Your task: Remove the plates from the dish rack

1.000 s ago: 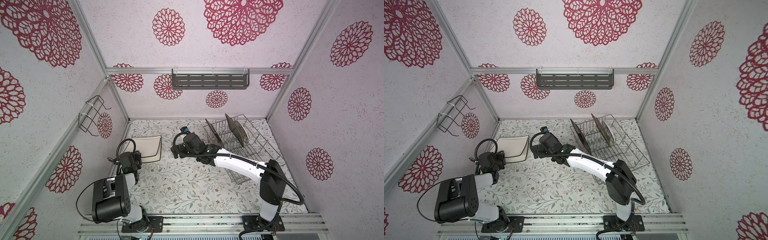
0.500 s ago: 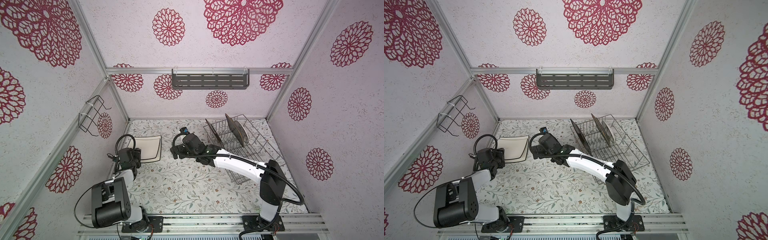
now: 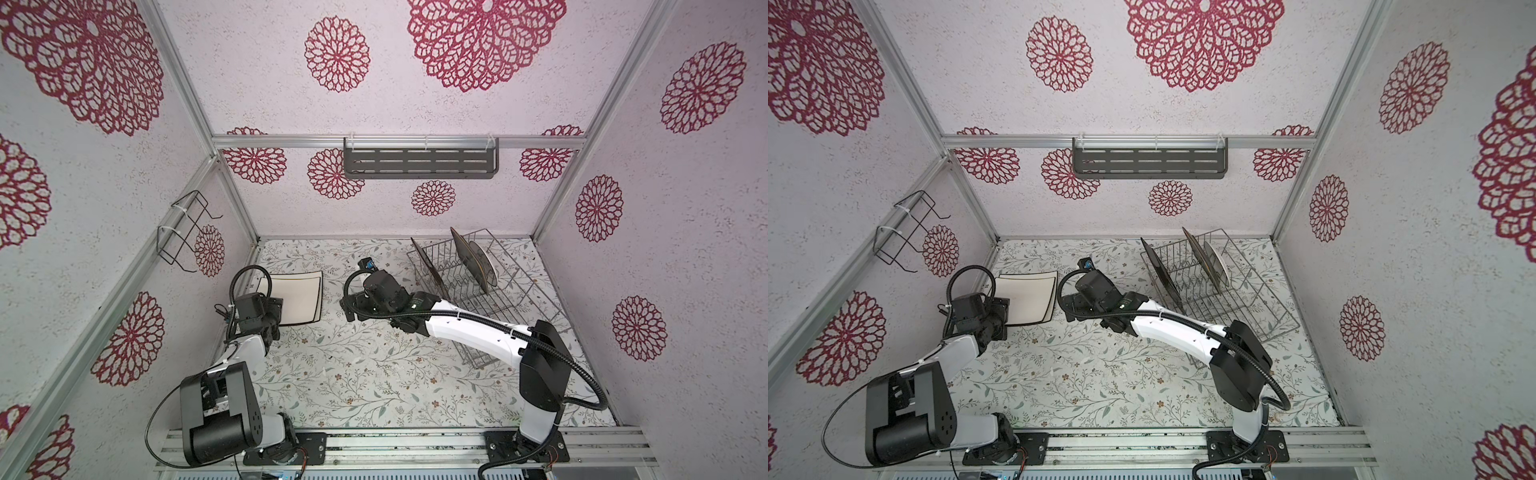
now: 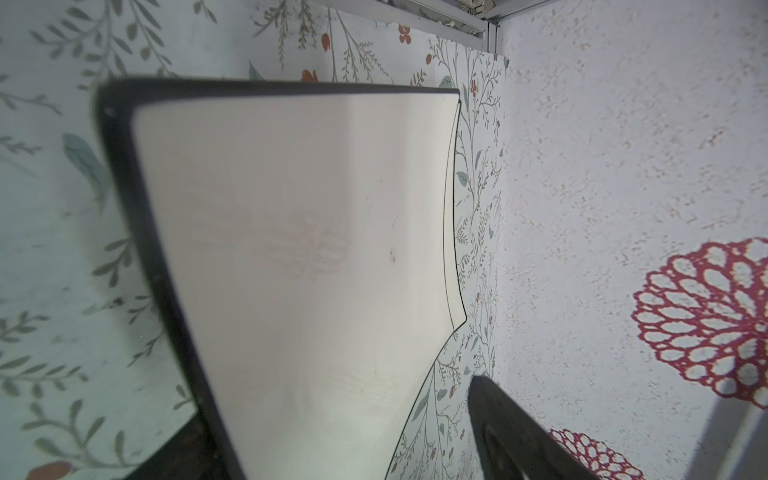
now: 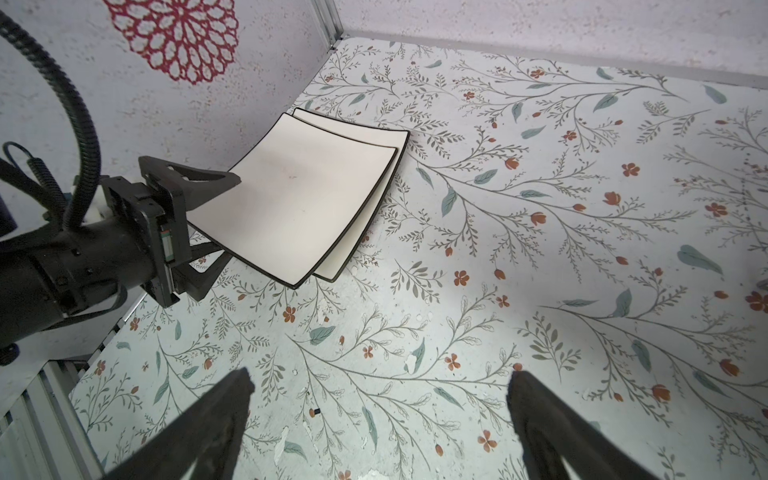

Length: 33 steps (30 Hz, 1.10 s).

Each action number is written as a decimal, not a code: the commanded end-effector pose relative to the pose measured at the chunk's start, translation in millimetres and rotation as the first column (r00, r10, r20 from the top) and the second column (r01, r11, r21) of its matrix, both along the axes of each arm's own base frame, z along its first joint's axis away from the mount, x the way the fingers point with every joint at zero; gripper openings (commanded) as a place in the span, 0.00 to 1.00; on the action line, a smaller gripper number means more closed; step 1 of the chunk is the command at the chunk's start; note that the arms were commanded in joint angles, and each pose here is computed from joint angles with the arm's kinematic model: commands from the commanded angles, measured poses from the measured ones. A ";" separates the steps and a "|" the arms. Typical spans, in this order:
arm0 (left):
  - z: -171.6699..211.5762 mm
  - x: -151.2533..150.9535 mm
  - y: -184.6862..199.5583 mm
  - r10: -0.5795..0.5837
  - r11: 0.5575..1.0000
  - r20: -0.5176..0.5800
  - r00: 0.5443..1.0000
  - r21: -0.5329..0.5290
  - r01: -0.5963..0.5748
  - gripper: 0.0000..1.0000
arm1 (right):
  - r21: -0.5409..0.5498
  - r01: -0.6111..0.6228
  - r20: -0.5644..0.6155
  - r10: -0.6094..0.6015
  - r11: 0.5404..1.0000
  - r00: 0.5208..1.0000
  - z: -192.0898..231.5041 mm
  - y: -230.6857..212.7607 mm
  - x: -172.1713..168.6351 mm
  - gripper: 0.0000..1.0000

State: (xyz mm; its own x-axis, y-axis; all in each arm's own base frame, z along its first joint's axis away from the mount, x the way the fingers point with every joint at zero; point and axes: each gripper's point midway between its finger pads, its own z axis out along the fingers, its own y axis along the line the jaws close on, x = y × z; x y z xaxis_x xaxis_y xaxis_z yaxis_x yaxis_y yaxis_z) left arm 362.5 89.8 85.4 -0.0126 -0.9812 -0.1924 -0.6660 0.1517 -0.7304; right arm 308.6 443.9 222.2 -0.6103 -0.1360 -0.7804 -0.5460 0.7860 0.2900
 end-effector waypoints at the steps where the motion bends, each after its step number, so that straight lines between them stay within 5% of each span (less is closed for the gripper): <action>1: 16.3 8.1 -2.1 -0.046 0.998 0.015 0.999 0.040 0.045 0.86 | 0.044 0.018 0.034 -0.019 0.999 0.999 23.0 -2.7 -0.4 0.99; 13: 11.7 2.1 -5.8 -0.052 0.997 -0.069 0.996 0.059 0.056 0.99 | 0.041 0.024 0.037 -0.026 0.999 0.999 22.9 -6.5 -1.8 0.99; 33: 6.8 -11.5 -9.6 -0.030 0.995 -0.192 0.981 0.083 0.046 0.97 | 0.043 0.028 0.042 -0.030 0.999 0.999 22.6 -10.2 -3.7 0.99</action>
State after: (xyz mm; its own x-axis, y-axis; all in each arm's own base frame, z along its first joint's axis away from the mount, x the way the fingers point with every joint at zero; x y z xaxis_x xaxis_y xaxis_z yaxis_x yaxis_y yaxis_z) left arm 350.1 81.0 83.9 -0.0874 -0.9663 -0.2423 -0.7742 0.2189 -0.5939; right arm 304.2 437.6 205.6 -0.6205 -0.1578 -0.7682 -0.5390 0.7974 0.2715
